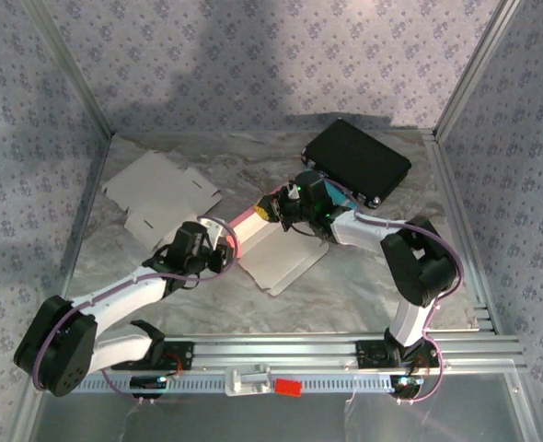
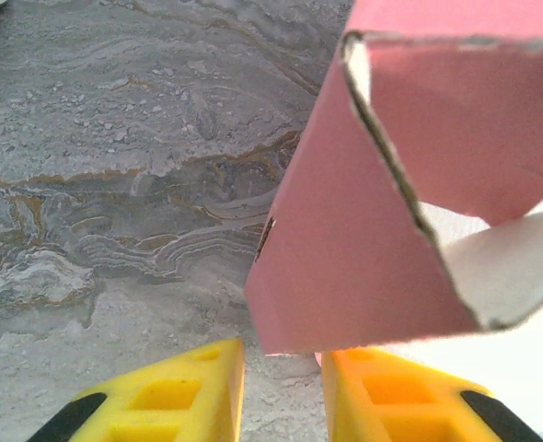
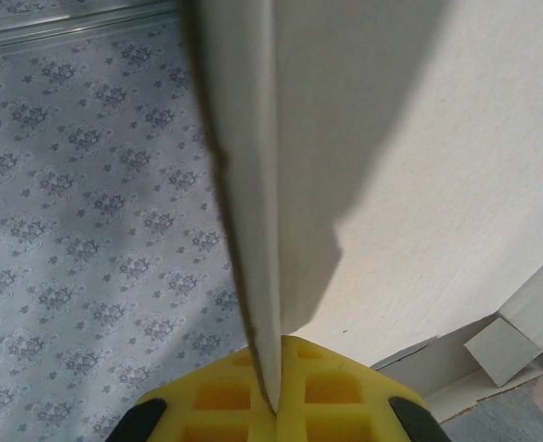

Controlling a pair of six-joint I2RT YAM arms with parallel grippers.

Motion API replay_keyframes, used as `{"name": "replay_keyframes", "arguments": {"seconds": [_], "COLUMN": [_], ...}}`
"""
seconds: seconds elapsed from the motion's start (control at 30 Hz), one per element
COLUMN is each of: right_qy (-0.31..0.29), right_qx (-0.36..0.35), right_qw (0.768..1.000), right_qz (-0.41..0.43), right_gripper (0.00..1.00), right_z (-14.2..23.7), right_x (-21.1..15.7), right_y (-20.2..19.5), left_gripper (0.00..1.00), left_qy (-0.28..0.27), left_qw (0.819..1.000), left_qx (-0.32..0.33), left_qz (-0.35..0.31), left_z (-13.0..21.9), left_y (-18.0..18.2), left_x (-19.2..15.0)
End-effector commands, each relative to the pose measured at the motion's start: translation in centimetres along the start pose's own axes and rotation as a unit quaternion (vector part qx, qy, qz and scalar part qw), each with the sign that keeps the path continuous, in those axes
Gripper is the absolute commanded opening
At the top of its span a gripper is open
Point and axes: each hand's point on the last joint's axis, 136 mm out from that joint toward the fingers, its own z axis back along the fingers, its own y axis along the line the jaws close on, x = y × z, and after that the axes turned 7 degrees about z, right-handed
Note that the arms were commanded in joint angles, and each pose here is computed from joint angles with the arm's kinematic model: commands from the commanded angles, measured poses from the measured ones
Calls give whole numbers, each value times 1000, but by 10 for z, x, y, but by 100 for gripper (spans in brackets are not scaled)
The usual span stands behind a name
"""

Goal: Fold the paper box

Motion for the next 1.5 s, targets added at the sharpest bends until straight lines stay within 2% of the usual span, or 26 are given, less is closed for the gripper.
{"name": "replay_keyframes", "arguments": {"seconds": [0.0, 0.33, 0.7, 1.47], "right_qy": [17, 18, 15, -18], "right_qx": [-9, -4, 8, 73], "right_qw": [1000, 1000, 1000, 997], "right_qz": [-9, 0, 1, 20], "right_gripper": [0, 0, 0, 0], "right_z": [-6, -10, -10, -8], "right_x": [-5, -2, -2, -4], "right_y": [-14, -18, -17, -18], "left_gripper": [29, 29, 19, 22], "left_qy": [-23, -16, -25, -28], "left_qw": [999, 999, 998, 997], "left_qx": [-26, -47, -60, -66], "left_qz": [-14, -15, -16, 4], "left_z": [2, -1, -4, -8], "left_y": [-14, -21, -26, -32], "left_x": [16, 14, 20, 25]}}
